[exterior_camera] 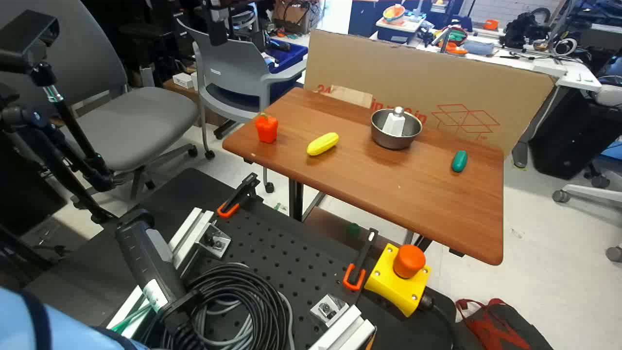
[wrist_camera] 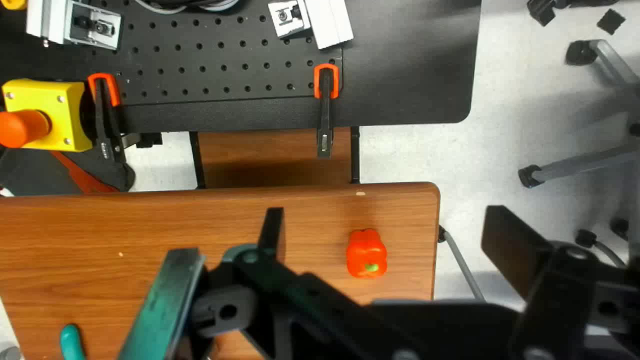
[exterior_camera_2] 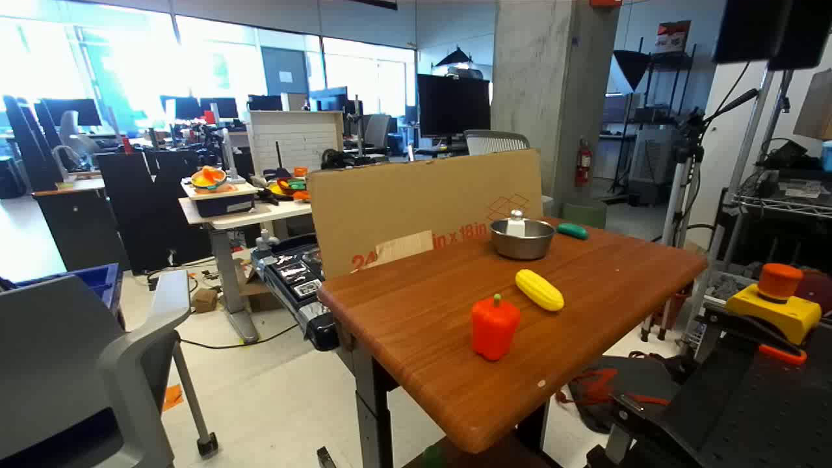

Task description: Pick up the salt cellar and put it on the table

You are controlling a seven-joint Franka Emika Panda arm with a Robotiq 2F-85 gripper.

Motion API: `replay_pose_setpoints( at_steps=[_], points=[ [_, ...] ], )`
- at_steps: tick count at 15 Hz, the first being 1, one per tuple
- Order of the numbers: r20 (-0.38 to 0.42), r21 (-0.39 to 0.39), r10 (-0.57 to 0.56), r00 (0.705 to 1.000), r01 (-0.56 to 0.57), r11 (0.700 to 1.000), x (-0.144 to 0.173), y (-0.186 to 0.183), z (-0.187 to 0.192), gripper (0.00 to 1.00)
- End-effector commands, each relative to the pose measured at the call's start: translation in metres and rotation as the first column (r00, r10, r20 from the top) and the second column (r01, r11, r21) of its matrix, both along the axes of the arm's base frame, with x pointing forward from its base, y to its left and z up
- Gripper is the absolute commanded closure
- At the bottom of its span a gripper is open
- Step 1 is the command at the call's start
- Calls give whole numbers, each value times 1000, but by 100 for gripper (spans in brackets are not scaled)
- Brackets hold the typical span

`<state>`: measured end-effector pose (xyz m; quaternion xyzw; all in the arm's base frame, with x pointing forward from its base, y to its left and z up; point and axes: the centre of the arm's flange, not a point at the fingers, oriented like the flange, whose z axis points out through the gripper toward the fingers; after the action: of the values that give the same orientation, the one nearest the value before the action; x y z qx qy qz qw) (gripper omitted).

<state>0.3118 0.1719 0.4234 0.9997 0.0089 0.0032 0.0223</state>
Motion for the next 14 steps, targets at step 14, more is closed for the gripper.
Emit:
replay_pose_setpoints(
  at_steps=[14],
  points=[
    [37,21,-74,997,74,997,40,-18,5,0]
  ],
)
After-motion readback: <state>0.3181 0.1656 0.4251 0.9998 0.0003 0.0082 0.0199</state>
